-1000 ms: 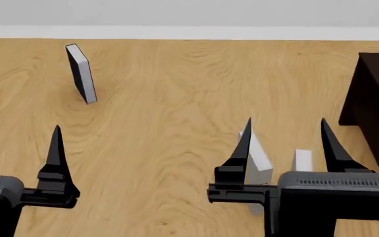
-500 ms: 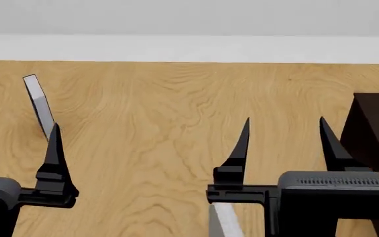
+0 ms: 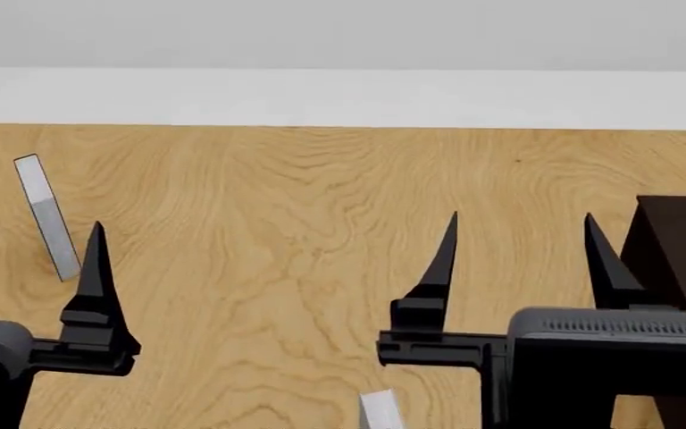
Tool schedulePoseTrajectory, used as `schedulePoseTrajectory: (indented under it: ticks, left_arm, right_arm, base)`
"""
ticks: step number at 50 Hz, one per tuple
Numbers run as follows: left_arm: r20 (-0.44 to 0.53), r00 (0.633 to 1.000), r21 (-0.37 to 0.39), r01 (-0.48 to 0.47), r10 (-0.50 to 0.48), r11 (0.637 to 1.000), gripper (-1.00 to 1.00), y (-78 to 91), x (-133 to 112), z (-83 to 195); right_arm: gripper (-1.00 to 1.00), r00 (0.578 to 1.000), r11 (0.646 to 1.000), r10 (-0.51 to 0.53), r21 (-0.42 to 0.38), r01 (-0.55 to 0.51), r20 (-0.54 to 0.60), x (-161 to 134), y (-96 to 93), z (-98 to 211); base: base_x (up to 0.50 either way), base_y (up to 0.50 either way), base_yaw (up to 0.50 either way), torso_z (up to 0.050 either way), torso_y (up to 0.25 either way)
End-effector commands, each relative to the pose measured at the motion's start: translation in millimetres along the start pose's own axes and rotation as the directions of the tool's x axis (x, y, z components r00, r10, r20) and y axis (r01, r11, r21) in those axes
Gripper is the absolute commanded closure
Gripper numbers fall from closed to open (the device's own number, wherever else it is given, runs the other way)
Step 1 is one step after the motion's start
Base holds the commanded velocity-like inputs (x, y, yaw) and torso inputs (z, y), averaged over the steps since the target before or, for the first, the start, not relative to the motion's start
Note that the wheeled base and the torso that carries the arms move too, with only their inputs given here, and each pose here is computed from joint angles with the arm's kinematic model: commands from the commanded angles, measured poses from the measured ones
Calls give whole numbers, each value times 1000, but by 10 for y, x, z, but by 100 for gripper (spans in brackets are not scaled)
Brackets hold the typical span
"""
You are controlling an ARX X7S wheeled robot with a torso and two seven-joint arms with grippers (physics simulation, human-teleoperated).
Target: Pick up the book on the right and place it on the cabinet shelf.
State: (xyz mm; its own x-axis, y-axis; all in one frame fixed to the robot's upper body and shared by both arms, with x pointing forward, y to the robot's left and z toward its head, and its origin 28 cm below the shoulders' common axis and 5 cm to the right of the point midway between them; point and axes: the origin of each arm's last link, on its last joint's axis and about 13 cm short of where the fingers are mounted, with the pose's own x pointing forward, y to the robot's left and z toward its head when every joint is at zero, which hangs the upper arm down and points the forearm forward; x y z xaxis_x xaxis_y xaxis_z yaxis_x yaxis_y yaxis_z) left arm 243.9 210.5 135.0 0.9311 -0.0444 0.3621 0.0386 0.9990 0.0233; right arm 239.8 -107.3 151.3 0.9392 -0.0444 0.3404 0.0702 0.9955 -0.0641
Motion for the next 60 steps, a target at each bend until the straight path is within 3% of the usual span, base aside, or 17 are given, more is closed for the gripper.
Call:
schedulePoseTrajectory:
  ticks: [1, 5, 8, 10, 16, 18, 21, 23, 27, 29, 32, 34, 38, 44, 52, 56, 60]
  left_arm:
    - [0, 1000, -4, -3, 3, 1000, -100, 7, 6, -2]
    - [-1, 1000, -6, 0, 0, 1000, -100, 12, 7, -4]
    - [0, 1000, -10, 1, -1, 1000, -100, 19, 5, -2]
    - [1, 1000, -14, -1, 1, 1000, -100, 27, 1, 31]
    - [-2, 1000, -9, -6, 6, 1000, -100, 30, 21, 33]
    - [-9, 1000, 7, -7, 7, 1000, -100, 31, 25, 21]
    - [-17, 1000, 31, -3, 3, 1000, -100, 21, 19, 38]
    - [-12, 1000, 38, -6, 7, 999, -100, 17, 9, 59]
    - [0, 1000, 49, 4, -4, 999, -100, 11, -9, 94]
    - [-7, 1000, 47, 4, -3, 999, -100, 18, -5, 90]
    - [-20, 1000, 32, 0, 1, 999, -100, 35, 4, 98]
    - [-22, 1000, 20, -3, 4, 1000, -100, 42, 3, 121]
    - [-24, 1000, 18, -7, 7, 1000, -100, 46, 1, 126]
    - [-22, 1000, 8, -11, 11, 1000, -100, 62, 3, 159]
    - [-24, 1000, 7, -7, 7, 1000, -100, 58, -3, 159]
    - [-25, 1000, 9, -1, 2, 1000, -100, 48, -7, 157]
    - [-30, 1000, 4, 0, 0, 1000, -100, 57, -5, 153]
  right_arm:
    - [-100, 999, 1000, 2, -1, -2, -50, 2, -1, 81]
    - [-100, 998, 998, 11, -55, -15, -58, 6, -5, 203]
    - [-100, 999, 999, 0, -54, -2, -38, -4, -28, 245]
    - [-100, 997, 1000, -10, -22, 9, -70, -4, -41, 304]
    - [-100, 986, 999, 8, -44, -15, -168, 53, -84, 568]
    - [-100, 979, 1000, 20, -10, -23, -203, 83, -113, 681]
    - [-100, 968, 996, 48, -64, -66, -244, 139, -164, 858]
    - [-100, 953, 995, 62, -59, -83, -296, 192, -183, 854]
    - [-100, 928, 986, -151, -120, 117, -340, 326, -366, 990]
    - [-100, 927, 991, -103, -113, 66, -360, 292, -322, 1082]
    - [-100, 895, 997, 56, -16, -71, -443, 187, -284, 1177]
    - [-100, 868, 996, 67, -21, -88, -492, 180, -269, 1203]
    - [-100, 803, 998, 63, 14, -69, -592, 211, -257, 1236]
    - [-100, 761, 996, 90, 59, -68, -643, 238, -242, 1324]
    - [-100, 659, 993, 119, 102, -65, -743, 268, -269, 1327]
    - [-100, 639, 990, 136, 134, -52, -757, 277, -284, 1313]
    - [-100, 577, 989, 129, 145, -19, -807, 266, -301, 1229]
  base:
    - [0, 0, 0, 0, 0]
    - [0, 0, 0, 0, 0]
    - [328, 1, 0, 0, 0]
    - [143, 0, 0, 0, 0]
    - [-5, 0, 0, 0, 2]
    - [0, 0, 0, 0, 0]
    - [0, 0, 0, 0, 0]
    - [0, 0, 0, 0, 0]
    - [0, 0, 0, 0, 0]
    - [0, 0, 0, 0, 0]
    - [0, 0, 0, 0, 0]
    - [0, 0, 0, 0, 0]
    - [0, 0, 0, 0, 0]
    - [0, 0, 0, 0, 0]
    - [0, 0, 0, 0, 0]
    - [0, 0, 0, 0, 0]
    - [0, 0, 0, 0, 0]
